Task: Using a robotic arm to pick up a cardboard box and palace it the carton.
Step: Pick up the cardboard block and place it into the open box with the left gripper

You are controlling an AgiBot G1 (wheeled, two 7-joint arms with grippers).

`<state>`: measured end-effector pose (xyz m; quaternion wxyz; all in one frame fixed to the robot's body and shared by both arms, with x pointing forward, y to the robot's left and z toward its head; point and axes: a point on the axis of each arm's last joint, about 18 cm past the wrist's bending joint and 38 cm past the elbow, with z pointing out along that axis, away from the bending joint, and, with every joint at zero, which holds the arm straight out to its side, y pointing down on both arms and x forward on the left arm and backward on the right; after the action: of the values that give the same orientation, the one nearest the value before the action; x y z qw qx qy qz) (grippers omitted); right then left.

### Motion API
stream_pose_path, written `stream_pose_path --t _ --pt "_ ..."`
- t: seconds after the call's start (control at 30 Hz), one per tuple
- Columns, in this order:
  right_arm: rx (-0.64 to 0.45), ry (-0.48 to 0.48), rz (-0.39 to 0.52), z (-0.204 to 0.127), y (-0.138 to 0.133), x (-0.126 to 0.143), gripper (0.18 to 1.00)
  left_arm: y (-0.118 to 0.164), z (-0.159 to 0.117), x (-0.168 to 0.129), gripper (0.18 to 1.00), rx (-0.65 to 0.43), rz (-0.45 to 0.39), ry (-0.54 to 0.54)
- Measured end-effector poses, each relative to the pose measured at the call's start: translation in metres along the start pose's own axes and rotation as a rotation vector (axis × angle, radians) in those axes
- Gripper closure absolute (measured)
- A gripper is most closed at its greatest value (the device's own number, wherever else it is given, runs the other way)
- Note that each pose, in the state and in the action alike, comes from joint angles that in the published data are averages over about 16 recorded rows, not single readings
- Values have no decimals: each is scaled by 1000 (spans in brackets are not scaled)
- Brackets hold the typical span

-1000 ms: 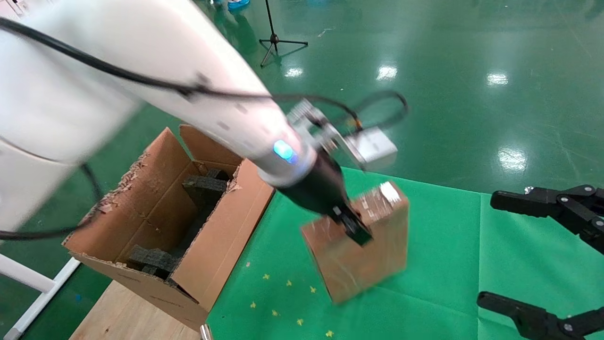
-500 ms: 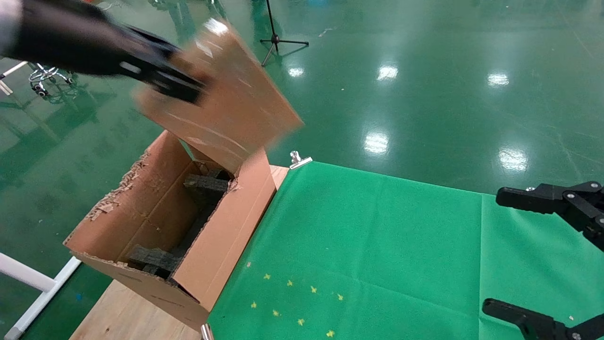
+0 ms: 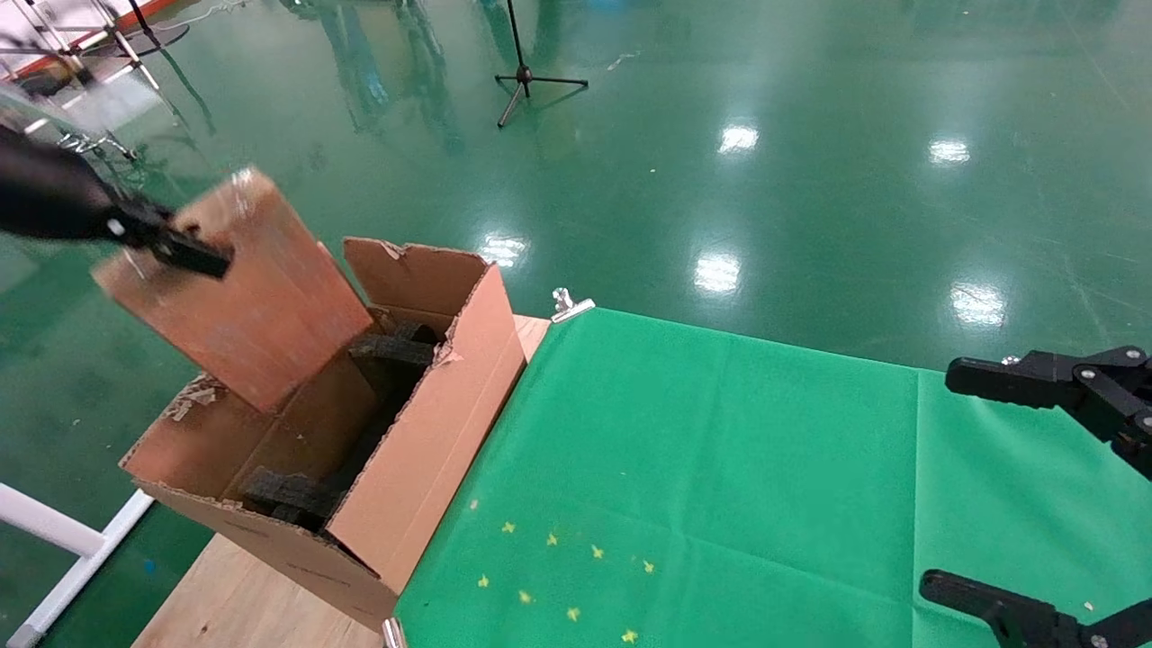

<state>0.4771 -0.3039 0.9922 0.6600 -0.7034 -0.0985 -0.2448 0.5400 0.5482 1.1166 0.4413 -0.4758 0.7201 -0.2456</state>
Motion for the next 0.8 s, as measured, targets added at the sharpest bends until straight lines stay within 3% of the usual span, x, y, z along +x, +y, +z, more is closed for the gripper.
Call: stream_pose_path --t 0.43,0.8 --pt "0 0 0 0 0 0 178 39 76 -16 877 -98 -218 -98" --pt "0 0 0 0 0 0 178 58 128 -16 877 -86 -276 -219"
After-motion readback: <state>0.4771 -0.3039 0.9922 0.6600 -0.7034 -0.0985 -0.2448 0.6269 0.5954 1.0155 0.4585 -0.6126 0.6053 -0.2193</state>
